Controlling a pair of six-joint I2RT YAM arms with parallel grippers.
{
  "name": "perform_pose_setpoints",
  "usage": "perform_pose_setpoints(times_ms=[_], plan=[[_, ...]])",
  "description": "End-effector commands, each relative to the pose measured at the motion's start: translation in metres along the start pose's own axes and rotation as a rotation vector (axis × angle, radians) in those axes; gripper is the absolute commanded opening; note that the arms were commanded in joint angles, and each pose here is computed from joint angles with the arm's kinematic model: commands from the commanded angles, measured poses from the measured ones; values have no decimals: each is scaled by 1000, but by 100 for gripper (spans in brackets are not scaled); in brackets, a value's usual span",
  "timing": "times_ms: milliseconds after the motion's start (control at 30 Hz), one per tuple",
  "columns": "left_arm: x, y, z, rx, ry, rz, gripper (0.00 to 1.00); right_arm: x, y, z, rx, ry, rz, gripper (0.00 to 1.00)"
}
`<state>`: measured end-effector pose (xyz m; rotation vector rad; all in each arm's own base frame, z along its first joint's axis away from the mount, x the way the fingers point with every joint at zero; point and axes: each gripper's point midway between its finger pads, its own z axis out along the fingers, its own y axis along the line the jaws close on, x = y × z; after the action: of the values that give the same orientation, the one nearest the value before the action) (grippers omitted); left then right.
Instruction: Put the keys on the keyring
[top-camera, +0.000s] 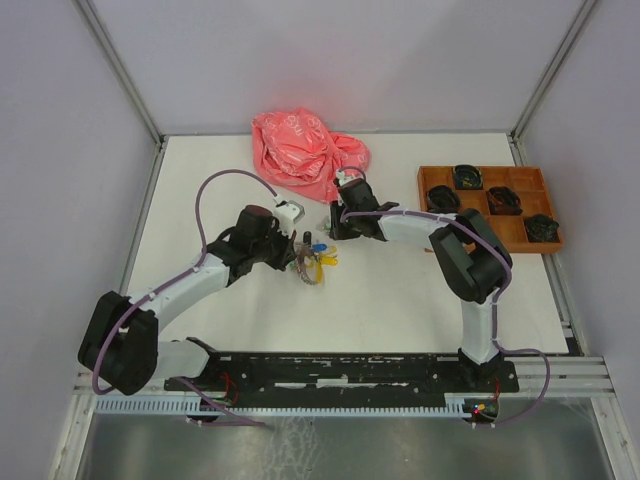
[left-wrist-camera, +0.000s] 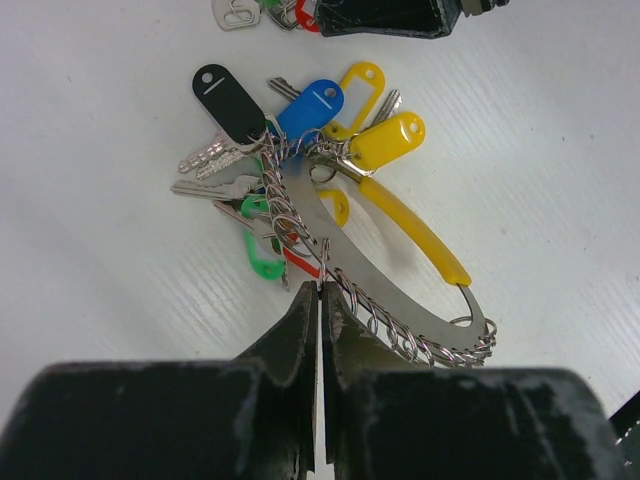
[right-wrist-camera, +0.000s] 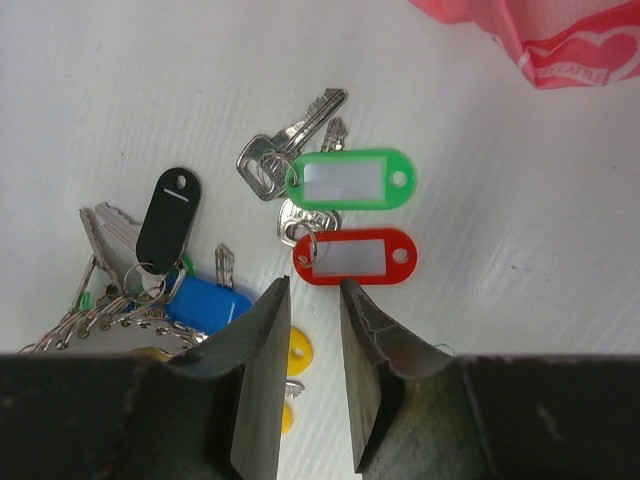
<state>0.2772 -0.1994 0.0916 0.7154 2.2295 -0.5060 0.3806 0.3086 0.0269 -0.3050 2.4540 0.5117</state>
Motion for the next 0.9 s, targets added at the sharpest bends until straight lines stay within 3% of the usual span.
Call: perform_pose_setpoints(times_ms=[0,433,700,867], plan=[[-18,-4,2,16,-60,-15,3,-34,10,3,-12,-106,37,34],[-16,-6,3,30,-47,-12,3,-29,10,20,-19,-84,54,29],[-17,-7,3,39,-51,-2,3,-30,6,1,-10,-96,-1,7],[-18,-9,2,49,-53,3,3,-21,-2,-29,12,-82,-74,3]])
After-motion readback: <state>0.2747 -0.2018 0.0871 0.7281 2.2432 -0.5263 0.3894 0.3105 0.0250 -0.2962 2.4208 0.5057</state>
